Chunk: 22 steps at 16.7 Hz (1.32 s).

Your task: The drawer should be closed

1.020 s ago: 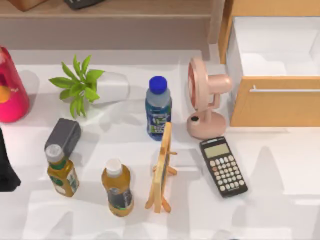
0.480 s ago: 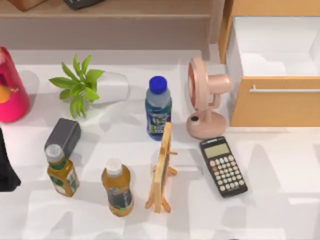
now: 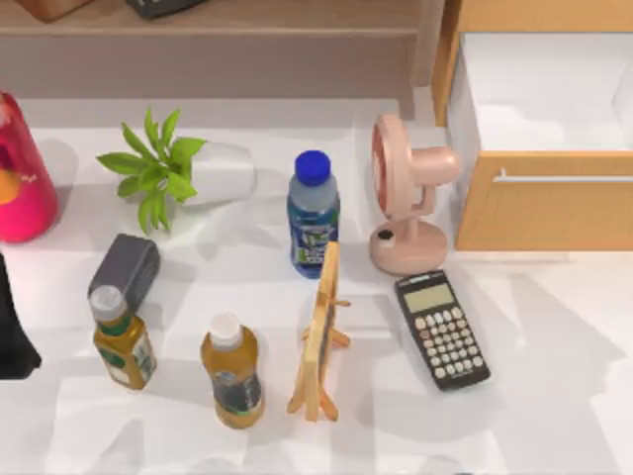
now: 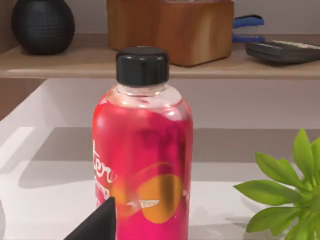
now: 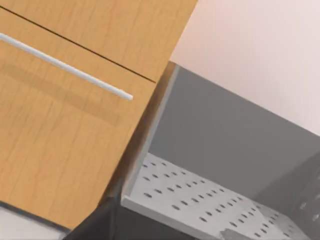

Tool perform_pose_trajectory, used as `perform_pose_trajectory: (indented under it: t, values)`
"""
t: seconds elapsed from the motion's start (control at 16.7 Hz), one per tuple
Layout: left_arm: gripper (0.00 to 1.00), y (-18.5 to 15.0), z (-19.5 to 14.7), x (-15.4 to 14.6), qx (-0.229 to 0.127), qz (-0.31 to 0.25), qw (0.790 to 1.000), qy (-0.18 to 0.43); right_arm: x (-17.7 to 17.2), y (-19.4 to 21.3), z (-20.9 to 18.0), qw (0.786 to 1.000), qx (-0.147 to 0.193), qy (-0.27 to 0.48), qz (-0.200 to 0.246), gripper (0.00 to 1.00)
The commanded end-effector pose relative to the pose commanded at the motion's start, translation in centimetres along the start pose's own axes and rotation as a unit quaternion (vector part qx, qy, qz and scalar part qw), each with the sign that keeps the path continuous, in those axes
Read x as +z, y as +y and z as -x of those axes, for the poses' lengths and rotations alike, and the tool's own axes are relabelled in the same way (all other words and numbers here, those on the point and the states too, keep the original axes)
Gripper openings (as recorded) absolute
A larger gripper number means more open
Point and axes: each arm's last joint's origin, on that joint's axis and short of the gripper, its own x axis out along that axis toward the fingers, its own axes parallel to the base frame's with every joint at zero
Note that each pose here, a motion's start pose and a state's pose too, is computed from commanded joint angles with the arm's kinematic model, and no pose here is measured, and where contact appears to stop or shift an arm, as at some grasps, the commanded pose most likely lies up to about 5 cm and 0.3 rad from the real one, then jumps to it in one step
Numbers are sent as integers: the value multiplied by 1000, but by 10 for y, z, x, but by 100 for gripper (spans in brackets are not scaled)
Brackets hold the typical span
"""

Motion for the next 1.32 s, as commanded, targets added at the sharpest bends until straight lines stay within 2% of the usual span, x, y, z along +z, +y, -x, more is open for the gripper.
perform_pose_trajectory:
  t: [0.24,0.48,0.9,1.14,1.32]
  values:
    - [100,0,0,0,0,0,1000,0,-10,47,4,995,1,1,99,100]
    - [100,0,0,0,0,0,1000,0,-21,91,17,977,15,22,210,100]
    - [100,0,0,0,0,0,1000,0,-31,142,34,913,42,52,403,100]
    - [100,0,0,0,0,0,1000,0,-35,162,36,876,60,60,475,100]
    - [100,0,0,0,0,0,1000,0,-37,173,35,856,71,64,507,100]
